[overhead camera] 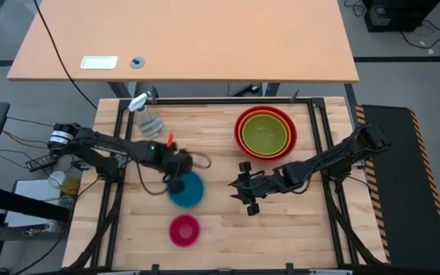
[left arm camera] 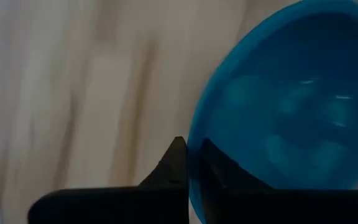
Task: Nest bowls inside each other
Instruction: Stack the blue bowl on top of the green bowl
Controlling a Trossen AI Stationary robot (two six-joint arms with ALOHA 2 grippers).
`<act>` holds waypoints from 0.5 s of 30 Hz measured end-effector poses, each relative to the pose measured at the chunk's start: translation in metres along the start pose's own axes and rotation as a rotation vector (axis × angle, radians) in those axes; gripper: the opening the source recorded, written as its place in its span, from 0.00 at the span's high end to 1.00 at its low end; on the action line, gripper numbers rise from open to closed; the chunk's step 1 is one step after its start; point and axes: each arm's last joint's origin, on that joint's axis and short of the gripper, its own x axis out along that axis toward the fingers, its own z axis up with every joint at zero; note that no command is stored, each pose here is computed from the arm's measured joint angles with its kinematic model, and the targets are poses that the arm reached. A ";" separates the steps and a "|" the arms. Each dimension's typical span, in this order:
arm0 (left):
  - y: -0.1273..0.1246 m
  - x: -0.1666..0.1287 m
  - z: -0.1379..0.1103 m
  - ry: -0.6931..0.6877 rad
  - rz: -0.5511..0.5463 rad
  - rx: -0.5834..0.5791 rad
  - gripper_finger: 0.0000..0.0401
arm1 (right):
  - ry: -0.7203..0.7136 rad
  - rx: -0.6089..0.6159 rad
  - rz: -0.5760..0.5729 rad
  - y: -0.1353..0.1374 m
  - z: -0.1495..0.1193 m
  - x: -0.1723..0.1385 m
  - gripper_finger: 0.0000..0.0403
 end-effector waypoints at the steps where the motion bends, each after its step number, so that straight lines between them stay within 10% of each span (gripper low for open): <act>1: 0.003 -0.005 0.010 -0.058 -0.010 -0.004 0.98 | -0.003 0.000 -0.015 0.000 0.002 -0.007 0.54; 15: 0.070 -0.021 0.132 -0.600 0.027 -0.045 0.98 | -0.269 0.118 -0.355 -0.017 -0.019 -0.137 0.56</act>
